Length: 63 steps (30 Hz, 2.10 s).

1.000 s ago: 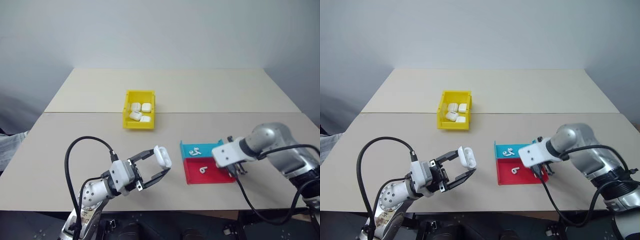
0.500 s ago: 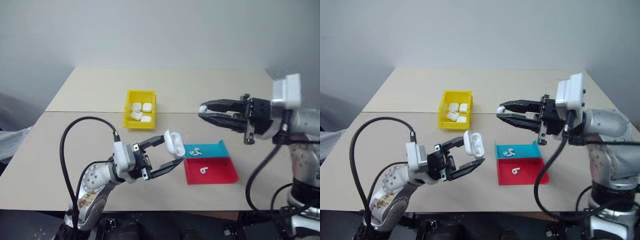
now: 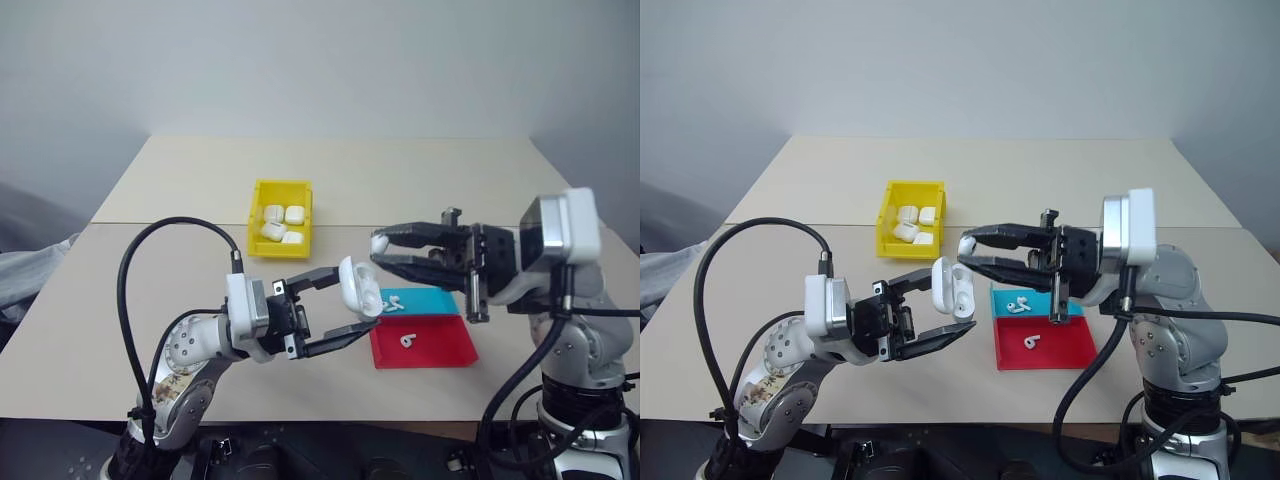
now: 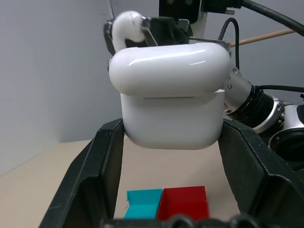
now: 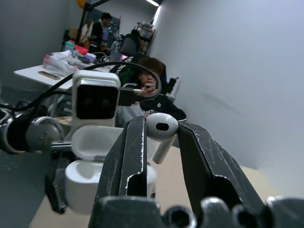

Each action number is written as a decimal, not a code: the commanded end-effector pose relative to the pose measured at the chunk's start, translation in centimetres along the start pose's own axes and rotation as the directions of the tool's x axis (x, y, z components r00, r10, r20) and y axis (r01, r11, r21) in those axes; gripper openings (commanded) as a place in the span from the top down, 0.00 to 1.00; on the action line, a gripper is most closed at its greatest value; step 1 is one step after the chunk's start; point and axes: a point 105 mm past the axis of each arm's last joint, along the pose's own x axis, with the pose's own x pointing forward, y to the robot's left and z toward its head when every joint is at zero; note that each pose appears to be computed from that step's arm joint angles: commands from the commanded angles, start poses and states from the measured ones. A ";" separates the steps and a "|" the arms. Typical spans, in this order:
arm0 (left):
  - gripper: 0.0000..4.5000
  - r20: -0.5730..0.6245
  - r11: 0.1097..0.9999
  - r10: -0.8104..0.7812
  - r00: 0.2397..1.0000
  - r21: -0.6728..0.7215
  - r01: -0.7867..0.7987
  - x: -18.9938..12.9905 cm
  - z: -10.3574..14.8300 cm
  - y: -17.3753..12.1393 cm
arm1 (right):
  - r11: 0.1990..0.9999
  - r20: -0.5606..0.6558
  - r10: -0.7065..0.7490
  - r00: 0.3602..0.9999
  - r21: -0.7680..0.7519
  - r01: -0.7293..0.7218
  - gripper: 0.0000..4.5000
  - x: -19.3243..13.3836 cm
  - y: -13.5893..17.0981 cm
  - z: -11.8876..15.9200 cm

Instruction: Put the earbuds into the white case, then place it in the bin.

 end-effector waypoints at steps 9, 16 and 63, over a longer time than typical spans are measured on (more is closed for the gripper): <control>0.39 0.038 1.000 0.010 0.999 0.027 -0.011 0.1 1.1 -0.2 | 0.997 -0.018 0.052 0.998 -0.061 -0.053 0.73 0.3 0.6 -0.6; 0.39 0.037 1.000 0.009 0.999 0.028 -0.010 0.1 1.1 -0.3 | 0.995 -0.024 0.060 0.998 -0.074 -0.062 0.73 0.6 0.7 -1.2; 0.39 -0.346 0.954 0.262 0.901 0.233 -0.188 -6.5 -4.9 -0.2 | 0.902 -0.894 0.319 0.314 0.185 -0.390 0.46 -5.2 -5.8 -14.0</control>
